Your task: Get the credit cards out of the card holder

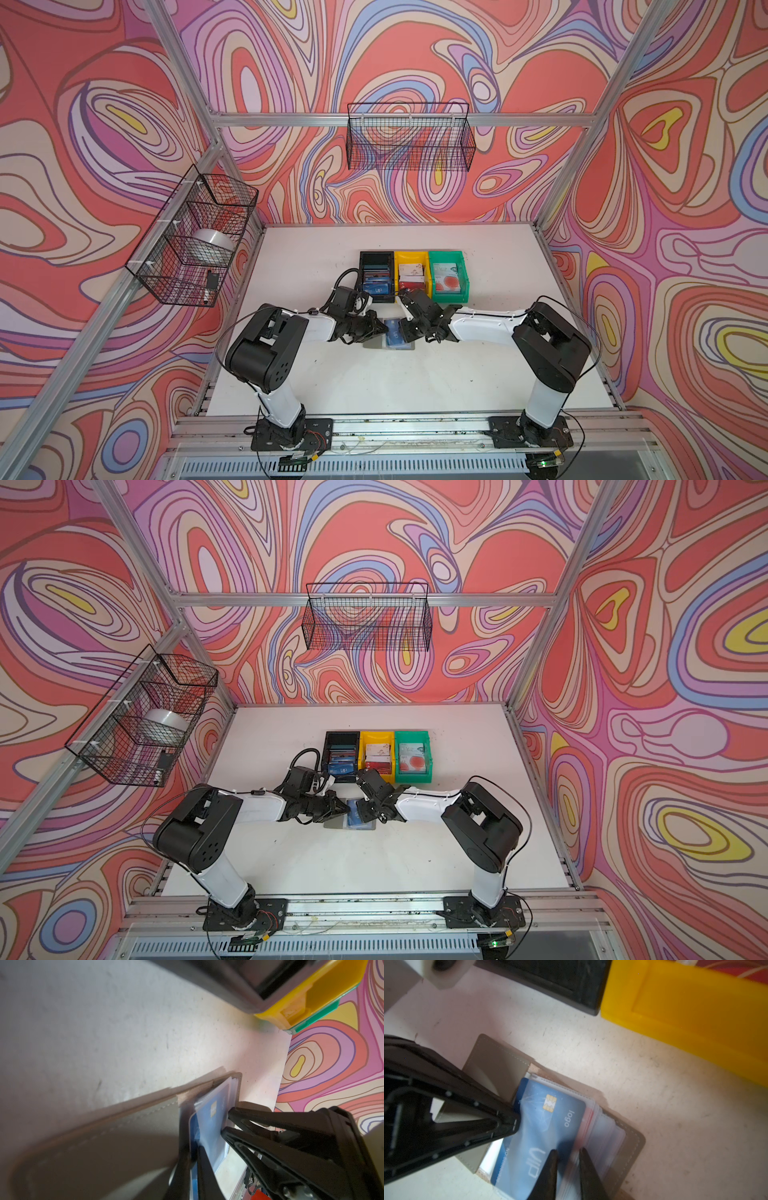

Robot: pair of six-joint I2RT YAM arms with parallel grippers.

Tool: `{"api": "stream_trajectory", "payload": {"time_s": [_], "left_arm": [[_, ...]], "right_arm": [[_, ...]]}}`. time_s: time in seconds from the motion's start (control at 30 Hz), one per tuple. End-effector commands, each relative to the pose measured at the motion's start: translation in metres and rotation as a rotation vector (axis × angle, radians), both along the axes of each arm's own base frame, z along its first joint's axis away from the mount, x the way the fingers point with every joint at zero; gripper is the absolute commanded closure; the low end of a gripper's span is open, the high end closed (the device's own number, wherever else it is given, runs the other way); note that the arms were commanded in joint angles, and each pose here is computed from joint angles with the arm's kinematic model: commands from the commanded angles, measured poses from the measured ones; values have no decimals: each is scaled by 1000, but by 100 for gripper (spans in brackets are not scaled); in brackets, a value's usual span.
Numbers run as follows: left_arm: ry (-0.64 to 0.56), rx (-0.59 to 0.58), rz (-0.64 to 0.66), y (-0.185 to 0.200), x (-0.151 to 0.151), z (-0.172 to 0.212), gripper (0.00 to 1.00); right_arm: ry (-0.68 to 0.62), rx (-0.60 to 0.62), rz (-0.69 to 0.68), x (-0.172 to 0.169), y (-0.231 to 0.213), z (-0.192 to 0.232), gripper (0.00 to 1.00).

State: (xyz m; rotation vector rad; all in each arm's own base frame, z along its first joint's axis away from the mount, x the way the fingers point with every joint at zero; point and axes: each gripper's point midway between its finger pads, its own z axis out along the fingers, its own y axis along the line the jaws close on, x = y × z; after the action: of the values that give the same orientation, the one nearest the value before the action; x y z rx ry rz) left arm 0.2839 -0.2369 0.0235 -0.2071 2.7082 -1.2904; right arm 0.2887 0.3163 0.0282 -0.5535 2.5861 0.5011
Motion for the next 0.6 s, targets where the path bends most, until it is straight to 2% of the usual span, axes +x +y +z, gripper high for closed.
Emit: {"api": "stream_trajectory", "payload": {"time_s": [0.0, 0.27, 0.57], "left_arm": [[29, 24, 11, 5, -4, -11, 94], [36, 47, -4, 8, -8, -15, 100], [46, 62, -6, 9, -9, -17, 100]], "right_arm": [[79, -63, 10, -15, -8, -25, 79], [23, -51, 1, -6, -7, 4, 78], [-36, 10, 39, 4, 10, 44, 77]]}}
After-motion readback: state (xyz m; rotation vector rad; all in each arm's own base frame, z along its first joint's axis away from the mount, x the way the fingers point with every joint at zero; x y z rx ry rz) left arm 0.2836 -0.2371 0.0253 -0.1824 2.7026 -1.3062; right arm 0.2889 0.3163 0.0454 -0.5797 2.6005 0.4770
